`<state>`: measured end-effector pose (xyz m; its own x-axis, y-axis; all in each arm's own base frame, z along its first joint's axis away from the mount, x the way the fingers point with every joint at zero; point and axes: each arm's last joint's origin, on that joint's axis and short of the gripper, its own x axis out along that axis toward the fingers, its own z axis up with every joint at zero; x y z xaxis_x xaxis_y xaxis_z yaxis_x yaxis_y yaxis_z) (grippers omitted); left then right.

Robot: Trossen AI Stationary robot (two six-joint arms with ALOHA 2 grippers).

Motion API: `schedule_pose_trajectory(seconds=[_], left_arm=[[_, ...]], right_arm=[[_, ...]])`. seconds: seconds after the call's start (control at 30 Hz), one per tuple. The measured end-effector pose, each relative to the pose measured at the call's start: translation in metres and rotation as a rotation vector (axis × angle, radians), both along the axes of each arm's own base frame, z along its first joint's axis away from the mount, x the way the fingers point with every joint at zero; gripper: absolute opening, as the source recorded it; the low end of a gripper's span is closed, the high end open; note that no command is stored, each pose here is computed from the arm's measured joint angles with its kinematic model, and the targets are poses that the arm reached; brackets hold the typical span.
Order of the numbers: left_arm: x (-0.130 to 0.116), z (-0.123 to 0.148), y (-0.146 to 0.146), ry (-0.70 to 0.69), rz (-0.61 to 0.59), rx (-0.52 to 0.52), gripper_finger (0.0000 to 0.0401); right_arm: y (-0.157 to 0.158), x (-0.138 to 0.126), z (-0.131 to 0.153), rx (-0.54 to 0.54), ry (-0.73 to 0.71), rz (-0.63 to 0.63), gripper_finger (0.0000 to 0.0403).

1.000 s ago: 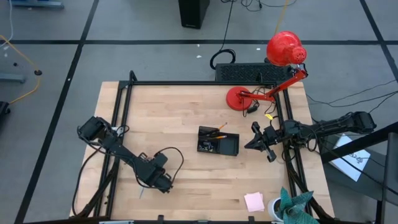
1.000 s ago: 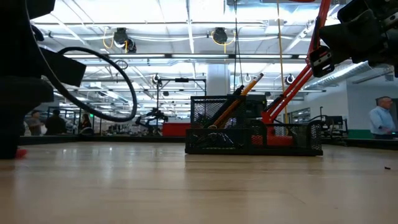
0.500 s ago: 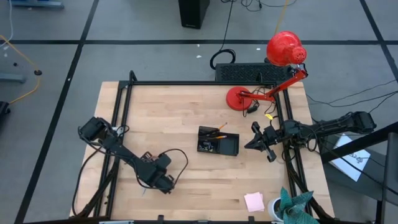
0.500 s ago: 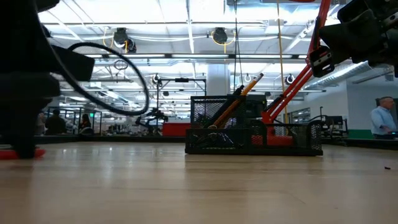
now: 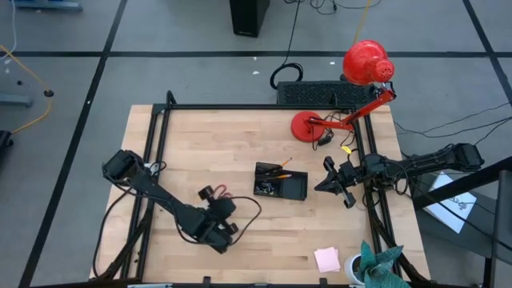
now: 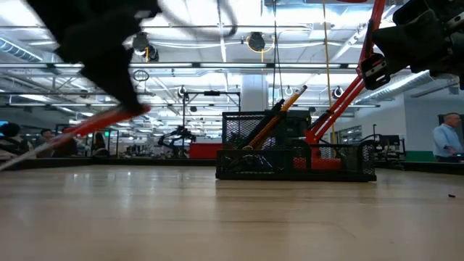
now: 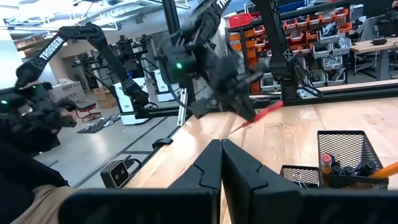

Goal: Pick and place office supplies into organizer
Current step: Put the red scissors into the desk organizer

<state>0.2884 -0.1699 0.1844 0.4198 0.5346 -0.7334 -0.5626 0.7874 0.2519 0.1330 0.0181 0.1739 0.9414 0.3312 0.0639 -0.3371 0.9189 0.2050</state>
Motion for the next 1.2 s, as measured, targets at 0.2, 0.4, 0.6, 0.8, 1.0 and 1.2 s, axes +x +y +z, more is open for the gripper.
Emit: schedule_pose_trajectory(seconds=[0.2, 0.4, 0.6, 0.8, 1.0, 1.2], left_arm=[[0.032, 0.043, 0.000, -0.083, -0.158, 0.211, 0.0004], [0.074, 0.085, 0.005, -0.162, -0.379, 0.373, 0.0005], [0.109, 0.115, 0.024, -0.319, -0.585, 0.536, 0.0008], [0.128, 0.118, 0.064, -0.424, -0.740, 0.586, 0.0008], [0.137, 0.106, 0.103, -0.432, -0.862, 0.519, 0.0005], [0.134, 0.105, 0.132, -0.457, -0.902, 0.472, 0.0005]], right_arm=[[0.000, 0.000, 0.000, -0.001, -0.001, -0.001, 0.0000], [0.000, 0.000, 0.001, -0.002, -0.010, -0.001, 0.0000], [0.000, 0.000, 0.001, 0.000, -0.011, 0.000, 0.0000], [0.000, 0.000, 0.001, -0.002, -0.015, 0.004, 0.0000], [0.000, 0.000, 0.003, -0.001, -0.027, 0.006, 0.0000], [0.000, 0.000, 0.003, 0.001, -0.027, 0.010, 0.0000]])
